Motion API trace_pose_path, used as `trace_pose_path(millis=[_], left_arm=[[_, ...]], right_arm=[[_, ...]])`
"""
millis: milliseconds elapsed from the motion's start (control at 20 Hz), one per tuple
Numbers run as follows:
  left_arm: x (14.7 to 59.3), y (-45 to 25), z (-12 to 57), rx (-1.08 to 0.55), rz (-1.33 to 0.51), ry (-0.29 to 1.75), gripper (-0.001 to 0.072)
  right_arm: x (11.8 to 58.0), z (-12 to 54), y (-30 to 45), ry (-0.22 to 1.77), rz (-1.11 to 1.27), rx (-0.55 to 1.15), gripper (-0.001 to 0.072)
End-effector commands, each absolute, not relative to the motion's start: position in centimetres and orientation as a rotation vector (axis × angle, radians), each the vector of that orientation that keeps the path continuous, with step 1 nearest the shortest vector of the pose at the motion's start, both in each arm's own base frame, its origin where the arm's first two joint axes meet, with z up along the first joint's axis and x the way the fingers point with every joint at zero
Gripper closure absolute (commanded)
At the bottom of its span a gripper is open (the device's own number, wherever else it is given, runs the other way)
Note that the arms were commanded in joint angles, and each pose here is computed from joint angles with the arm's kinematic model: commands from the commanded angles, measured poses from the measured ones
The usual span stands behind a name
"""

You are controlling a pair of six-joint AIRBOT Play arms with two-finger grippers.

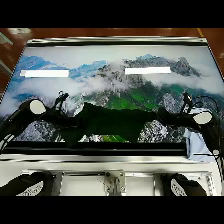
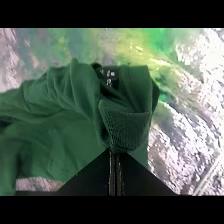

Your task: Fold the shirts.

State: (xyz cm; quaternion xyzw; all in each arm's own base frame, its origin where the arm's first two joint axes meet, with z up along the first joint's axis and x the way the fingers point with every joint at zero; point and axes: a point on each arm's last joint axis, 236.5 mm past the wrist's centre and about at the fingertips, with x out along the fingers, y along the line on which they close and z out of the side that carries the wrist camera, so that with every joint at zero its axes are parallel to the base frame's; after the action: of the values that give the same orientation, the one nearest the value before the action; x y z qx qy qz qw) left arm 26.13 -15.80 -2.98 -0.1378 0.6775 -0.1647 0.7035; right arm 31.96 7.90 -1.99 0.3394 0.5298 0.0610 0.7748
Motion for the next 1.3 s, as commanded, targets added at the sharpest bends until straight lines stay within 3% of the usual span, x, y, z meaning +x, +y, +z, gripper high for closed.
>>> trace_pose_path(millis=[0, 250, 500, 700, 800, 850, 900, 950, 1050, 1150, 1250], left_arm=[[22.4, -10.5, -3.9, -0.29, -0.206, 1.58, 0.0004], [19.0, -9.4, -7.7, -0.467, -0.13, 1.616, 0.0004], [22.0, -10.4, -9.4, -0.562, -0.118, 1.477, 0.0006], [21.9, -11.2, -11.3, -0.577, -0.139, 1.531, 0.0026], [23.8, -11.9, -11.2, -0.659, -0.124, 1.47, 0.0368], [24.6, -12.1, -10.9, -0.696, -0.118, 1.438, 0.0452], [25.1, -12.3, -10.5, -0.698, -0.131, 1.425, 0.0621], [25.4, -12.8, -9.5, -0.662, -0.191, 1.412, 0.067], [26.9, -13.6, -5.4, -0.567, -0.326, 1.33, 0.0671], [30.0, -13.5, 2.8, -0.477, -0.401, 1.098, 0.0671], [32.3, -11.2, 15.3, -0.366, -0.374, 0.76, 0.0671]], right_arm=[[31.1, -2.5, 7.9, 1.187, 0.139, 0.706, 0.0659], [31.1, -2.5, 7.8, 1.186, 0.137, 0.697, 0.0659], [31.2, -2.5, 7.7, 1.18, 0.134, 0.697, 0.0659], [31.2, -2.5, 7.8, 1.182, 0.135, 0.701, 0.0659], [31.2, -2.5, 7.8, 1.182, 0.134, 0.703, 0.0659], [31.2, -2.5, 7.8, 1.182, 0.134, 0.703, 0.0659], [31.2, -2.5, 7.8, 1.18, 0.133, 0.703, 0.0659], [31.3, -2.3, 7.9, 1.175, 0.136, 0.71, 0.0659], [31.8, -1.2, 8.0, 1.14, 0.15, 0.711, 0.0659], [33.6, 2.8, 7.7, 1.012, 0.18, 0.686, 0.0659], [36.0, 10.7, 7.1, 0.783, 0.227, 0.609, 0.0659]])
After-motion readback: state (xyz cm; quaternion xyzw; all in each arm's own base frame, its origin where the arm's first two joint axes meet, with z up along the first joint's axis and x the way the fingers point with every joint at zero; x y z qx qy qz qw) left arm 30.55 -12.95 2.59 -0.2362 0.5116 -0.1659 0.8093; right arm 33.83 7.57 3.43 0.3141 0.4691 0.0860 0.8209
